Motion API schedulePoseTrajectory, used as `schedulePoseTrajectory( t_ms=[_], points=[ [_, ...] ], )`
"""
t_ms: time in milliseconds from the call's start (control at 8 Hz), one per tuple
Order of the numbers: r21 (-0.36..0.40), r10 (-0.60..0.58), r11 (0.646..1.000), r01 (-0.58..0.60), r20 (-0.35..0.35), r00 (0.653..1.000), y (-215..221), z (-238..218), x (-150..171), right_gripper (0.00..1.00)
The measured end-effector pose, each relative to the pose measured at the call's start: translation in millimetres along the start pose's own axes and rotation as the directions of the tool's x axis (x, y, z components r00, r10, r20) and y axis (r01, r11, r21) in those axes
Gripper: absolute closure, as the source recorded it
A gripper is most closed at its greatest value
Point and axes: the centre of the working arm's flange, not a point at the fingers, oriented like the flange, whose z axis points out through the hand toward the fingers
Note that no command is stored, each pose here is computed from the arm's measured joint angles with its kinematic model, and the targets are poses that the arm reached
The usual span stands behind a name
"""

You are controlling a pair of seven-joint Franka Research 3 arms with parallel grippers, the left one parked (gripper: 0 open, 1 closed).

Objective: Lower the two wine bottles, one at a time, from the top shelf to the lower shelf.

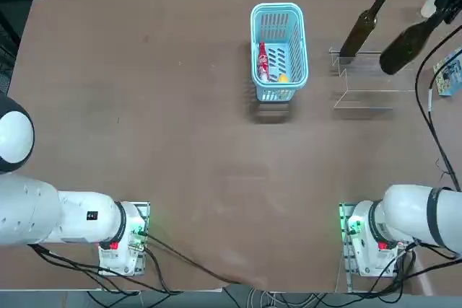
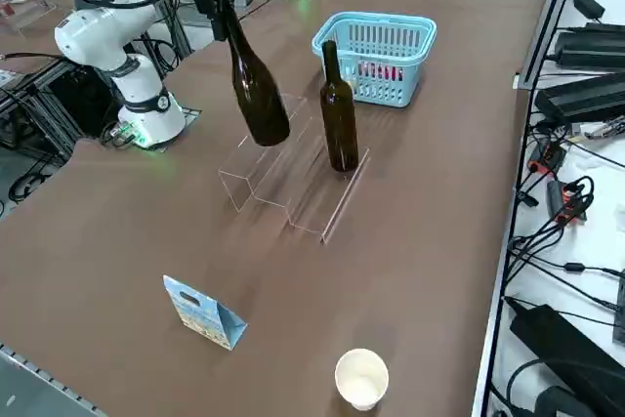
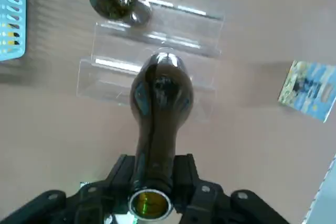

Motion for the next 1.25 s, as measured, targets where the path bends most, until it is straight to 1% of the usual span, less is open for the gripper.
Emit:
schedulePoseTrajectory(
  t_ms=[250, 750, 1250],
  points=[
    [-0.016, -0.046, 0.999, 0.046, -0.004, 0.999, 13.7, -5.4, 26.2, 0.62],
    [-0.01, -0.085, 0.996, 0.085, 0.019, 0.996, 40.4, 13.6, 85.7, 0.62],
    [0.011, -0.118, 0.993, 0.118, 0.06, 0.991, 50.3, 44.4, 117.4, 0.62]
  ],
)
